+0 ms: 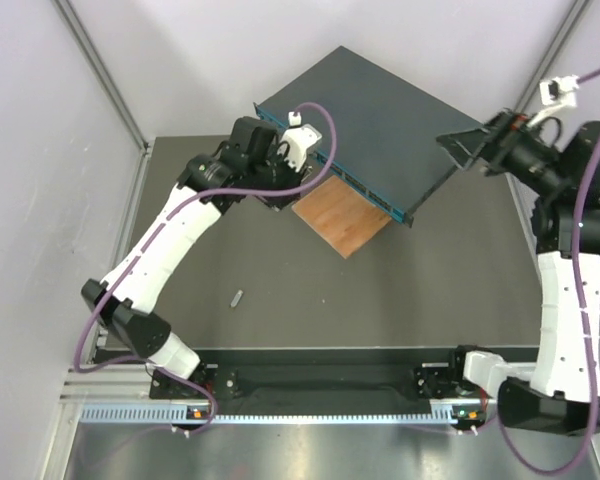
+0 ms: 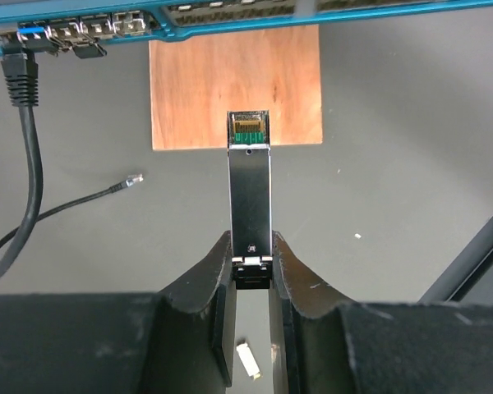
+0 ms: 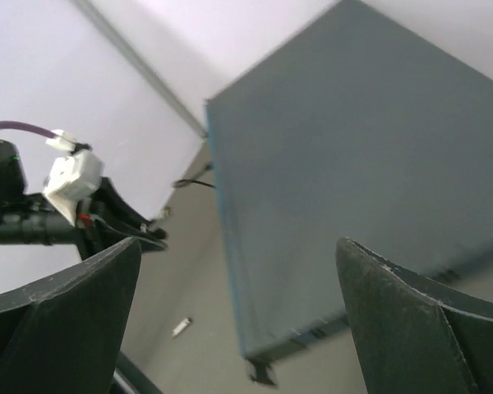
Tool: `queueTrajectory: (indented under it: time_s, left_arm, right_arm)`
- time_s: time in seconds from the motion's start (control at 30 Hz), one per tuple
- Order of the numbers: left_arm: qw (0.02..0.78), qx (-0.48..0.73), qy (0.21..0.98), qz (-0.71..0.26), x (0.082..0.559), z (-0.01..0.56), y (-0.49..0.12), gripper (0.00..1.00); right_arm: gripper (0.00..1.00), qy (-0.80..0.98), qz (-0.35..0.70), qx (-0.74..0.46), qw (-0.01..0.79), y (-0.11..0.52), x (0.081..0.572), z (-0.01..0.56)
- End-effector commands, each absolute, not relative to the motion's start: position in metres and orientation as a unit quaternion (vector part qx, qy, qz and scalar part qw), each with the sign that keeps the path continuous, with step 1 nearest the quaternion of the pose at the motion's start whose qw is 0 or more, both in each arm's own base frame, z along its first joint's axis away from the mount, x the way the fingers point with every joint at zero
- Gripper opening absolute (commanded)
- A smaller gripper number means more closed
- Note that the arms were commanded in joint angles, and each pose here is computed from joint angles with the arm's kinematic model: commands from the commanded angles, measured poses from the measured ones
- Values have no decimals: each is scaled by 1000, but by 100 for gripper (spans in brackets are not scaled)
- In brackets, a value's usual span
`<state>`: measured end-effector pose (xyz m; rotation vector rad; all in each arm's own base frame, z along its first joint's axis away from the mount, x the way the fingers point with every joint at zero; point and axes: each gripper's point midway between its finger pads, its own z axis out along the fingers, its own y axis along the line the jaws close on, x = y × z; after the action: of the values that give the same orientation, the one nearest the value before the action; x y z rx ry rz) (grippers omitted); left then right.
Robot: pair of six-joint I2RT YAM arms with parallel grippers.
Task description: Insert the plug into the switch port
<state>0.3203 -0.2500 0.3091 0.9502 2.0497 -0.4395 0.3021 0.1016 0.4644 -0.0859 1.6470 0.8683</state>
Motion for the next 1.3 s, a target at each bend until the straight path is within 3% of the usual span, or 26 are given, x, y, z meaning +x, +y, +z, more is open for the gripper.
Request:
queueTrajectory:
  time_s: [0.0, 0.3, 0.4, 0.6, 0.97, 1.07, 1.27]
  left_arm:
    - [390, 400, 812, -168, 320, 315, -244, 0]
    - [427, 439, 745, -266, 283, 340, -264, 0]
    - [435, 442, 735, -275, 274, 345, -265, 0]
    - [485, 434, 705, -281, 262, 362, -259, 0]
    - [484, 429, 711, -276, 257, 359, -252, 1]
    - [483, 431, 711, -275, 258, 357, -254, 1]
    - [485, 435, 704, -282, 256, 359, -257, 4]
  right_arm:
    - [100, 742, 399, -13, 538, 77, 289, 426]
    - [78, 703, 481, -80, 518, 134, 278, 439]
    - [75, 698, 513, -142, 479, 200, 267, 437]
    - [69, 694, 558, -190, 414, 272, 267, 432]
    - [65, 686, 590, -227, 361, 334, 260, 420]
    - [59, 681, 597, -229, 358, 340, 258, 422]
    - [36, 691, 601, -217, 338, 348, 259, 409]
